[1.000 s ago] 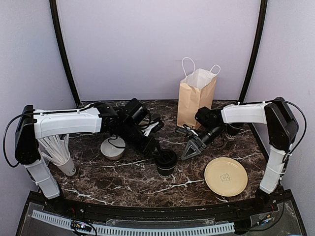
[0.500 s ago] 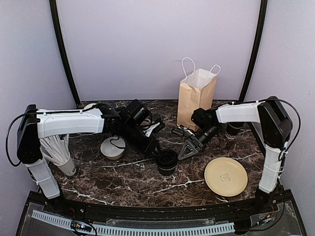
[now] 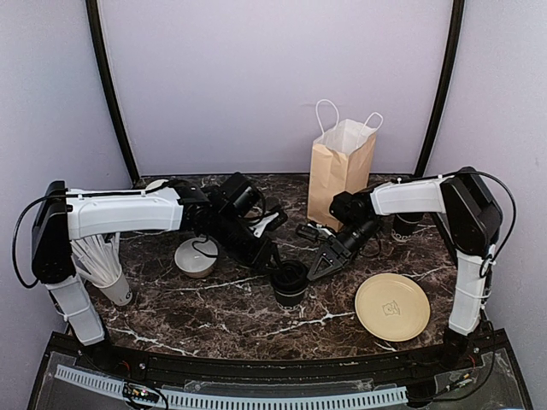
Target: Pack the takeout coffee
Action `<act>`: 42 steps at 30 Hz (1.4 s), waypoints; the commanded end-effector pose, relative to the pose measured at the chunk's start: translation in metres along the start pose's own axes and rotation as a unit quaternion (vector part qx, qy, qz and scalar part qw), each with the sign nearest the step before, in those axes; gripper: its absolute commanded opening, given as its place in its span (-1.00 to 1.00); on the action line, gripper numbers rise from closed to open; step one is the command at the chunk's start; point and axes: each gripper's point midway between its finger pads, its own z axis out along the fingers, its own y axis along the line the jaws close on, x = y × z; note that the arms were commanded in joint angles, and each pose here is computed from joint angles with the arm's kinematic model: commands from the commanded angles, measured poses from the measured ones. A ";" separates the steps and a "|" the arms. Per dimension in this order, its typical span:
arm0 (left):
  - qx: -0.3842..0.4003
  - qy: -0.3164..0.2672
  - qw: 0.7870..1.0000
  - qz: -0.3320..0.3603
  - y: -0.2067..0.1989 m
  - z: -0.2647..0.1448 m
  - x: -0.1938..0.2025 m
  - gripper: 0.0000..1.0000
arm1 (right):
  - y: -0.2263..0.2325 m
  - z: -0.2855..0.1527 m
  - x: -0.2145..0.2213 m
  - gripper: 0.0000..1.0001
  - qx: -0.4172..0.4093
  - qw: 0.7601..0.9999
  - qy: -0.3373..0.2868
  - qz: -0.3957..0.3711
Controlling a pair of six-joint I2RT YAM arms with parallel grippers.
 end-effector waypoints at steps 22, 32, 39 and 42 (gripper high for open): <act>-0.053 0.105 0.992 -0.045 0.045 0.036 0.064 -0.46 | -0.108 -0.002 0.007 -0.53 0.232 0.970 0.060 0.050; -0.046 0.038 0.998 -0.001 0.020 0.000 0.021 -0.02 | -0.023 -0.022 -0.031 -0.32 0.152 0.985 0.022 -0.073; -0.051 -0.002 0.999 0.015 0.009 -0.021 0.001 0.23 | -0.022 -0.037 -0.042 -0.22 0.164 0.983 0.009 -0.080; -0.071 -0.011 0.997 0.018 0.013 -0.029 -0.004 0.27 | -0.013 -0.043 -0.044 -0.14 0.159 0.983 0.004 -0.090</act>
